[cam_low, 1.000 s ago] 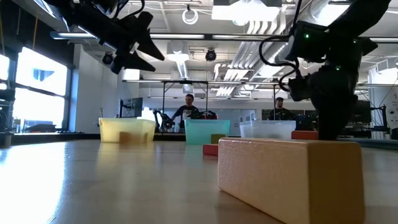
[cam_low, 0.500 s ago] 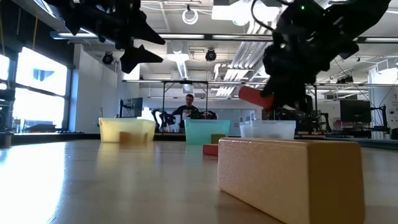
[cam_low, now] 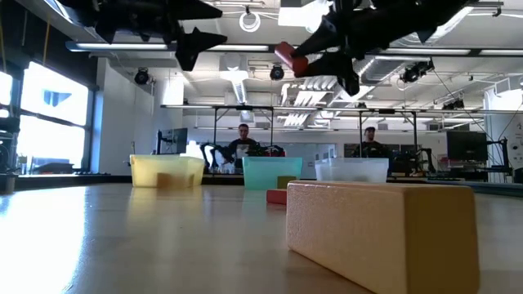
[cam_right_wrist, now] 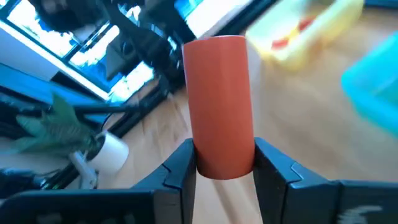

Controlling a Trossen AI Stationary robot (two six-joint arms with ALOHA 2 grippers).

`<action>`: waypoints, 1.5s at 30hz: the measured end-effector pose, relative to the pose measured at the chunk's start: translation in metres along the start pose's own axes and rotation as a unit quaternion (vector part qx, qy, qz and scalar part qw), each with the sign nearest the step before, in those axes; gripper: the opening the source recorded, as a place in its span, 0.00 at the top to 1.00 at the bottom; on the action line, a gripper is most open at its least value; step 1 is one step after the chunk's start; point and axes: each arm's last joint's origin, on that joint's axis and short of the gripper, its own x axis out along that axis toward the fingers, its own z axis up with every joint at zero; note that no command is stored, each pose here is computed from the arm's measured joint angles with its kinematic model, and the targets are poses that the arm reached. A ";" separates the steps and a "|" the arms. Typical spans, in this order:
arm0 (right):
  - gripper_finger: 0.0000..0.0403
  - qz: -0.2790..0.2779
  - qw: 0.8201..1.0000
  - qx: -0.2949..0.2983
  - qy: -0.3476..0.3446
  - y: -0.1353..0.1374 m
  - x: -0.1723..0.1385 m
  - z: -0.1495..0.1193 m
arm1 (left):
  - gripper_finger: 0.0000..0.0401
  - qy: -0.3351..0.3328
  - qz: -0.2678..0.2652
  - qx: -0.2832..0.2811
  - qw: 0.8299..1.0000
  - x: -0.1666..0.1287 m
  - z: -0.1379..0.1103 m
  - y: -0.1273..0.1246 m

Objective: Sort & place blocks by color
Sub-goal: Put the orange block into the yellow bin

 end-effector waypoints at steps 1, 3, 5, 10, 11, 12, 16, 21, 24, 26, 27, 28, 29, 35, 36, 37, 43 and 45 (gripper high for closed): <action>0.76 -0.001 1.000 -0.007 -0.007 0.002 0.000 0.005 | 0.43 -0.001 0.000 0.008 1.000 0.000 0.000 0.000; 0.76 0.002 1.000 -0.021 -0.019 0.006 -0.001 0.016 | 0.43 0.000 0.000 0.013 1.000 0.000 0.000 0.000; 0.76 0.007 0.999 -0.035 -0.030 0.011 -0.001 0.024 | 0.43 0.006 0.001 0.011 1.000 0.003 -0.002 0.002; 0.76 0.010 0.997 -0.066 -0.039 0.019 0.011 0.038 | 0.43 0.010 0.004 -0.006 1.000 0.010 -0.007 0.007; 0.76 0.011 0.997 -0.073 -0.038 0.021 0.016 0.040 | 0.43 0.008 0.004 -0.015 1.000 0.012 -0.007 0.008; 0.76 0.013 0.996 -0.079 -0.036 0.023 0.022 0.042 | 0.43 0.004 0.003 -0.027 1.000 0.014 -0.007 0.009; 0.76 0.027 0.994 -0.106 -0.030 0.033 0.042 0.051 | 0.43 0.000 0.003 -0.064 0.998 0.020 -0.010 0.014; 0.76 0.027 0.991 -0.127 -0.015 0.041 0.057 0.061 | 0.43 0.007 -0.009 -0.071 0.997 0.024 -0.013 0.016; 0.76 0.018 0.991 -0.129 0.000 0.042 0.062 0.062 | 0.43 0.011 -0.049 -0.068 0.996 0.022 -0.011 0.017; 0.76 0.019 0.991 -0.129 -0.002 0.043 0.063 0.063 | 0.43 0.010 -0.060 -0.066 0.996 0.021 -0.010 0.018; 0.76 0.019 0.992 -0.127 -0.001 0.043 0.063 0.063 | 0.43 0.007 -0.064 -0.064 0.996 0.021 -0.009 0.018; 0.76 0.019 0.992 -0.124 0.000 0.043 0.063 0.063 | 0.43 0.001 -0.066 -0.061 0.996 0.020 -0.007 0.019; 0.76 0.020 0.993 -0.121 0.001 0.044 0.063 0.063 | 0.43 -0.004 -0.065 -0.058 0.996 0.019 -0.006 0.021; 0.76 0.017 0.994 -0.111 0.001 0.048 0.063 0.060 | 0.43 -0.037 -0.059 -0.065 0.995 0.015 0.003 0.027; 0.76 0.014 0.994 -0.110 -0.001 0.048 0.063 0.059 | 0.43 -0.040 -0.058 -0.065 0.995 0.014 0.003 0.027; 0.76 0.010 0.994 -0.110 -0.004 0.049 0.063 0.059 | 0.43 -0.041 -0.058 -0.064 0.995 0.014 0.004 0.028; 0.76 -0.001 0.996 -0.084 -0.010 0.049 0.065 0.058 | 0.43 -0.047 -0.058 -0.061 0.995 0.014 0.005 0.028; 0.76 -0.003 0.997 -0.077 -0.008 0.048 0.066 0.057 | 0.43 -0.050 -0.060 -0.059 0.995 0.014 0.005 0.028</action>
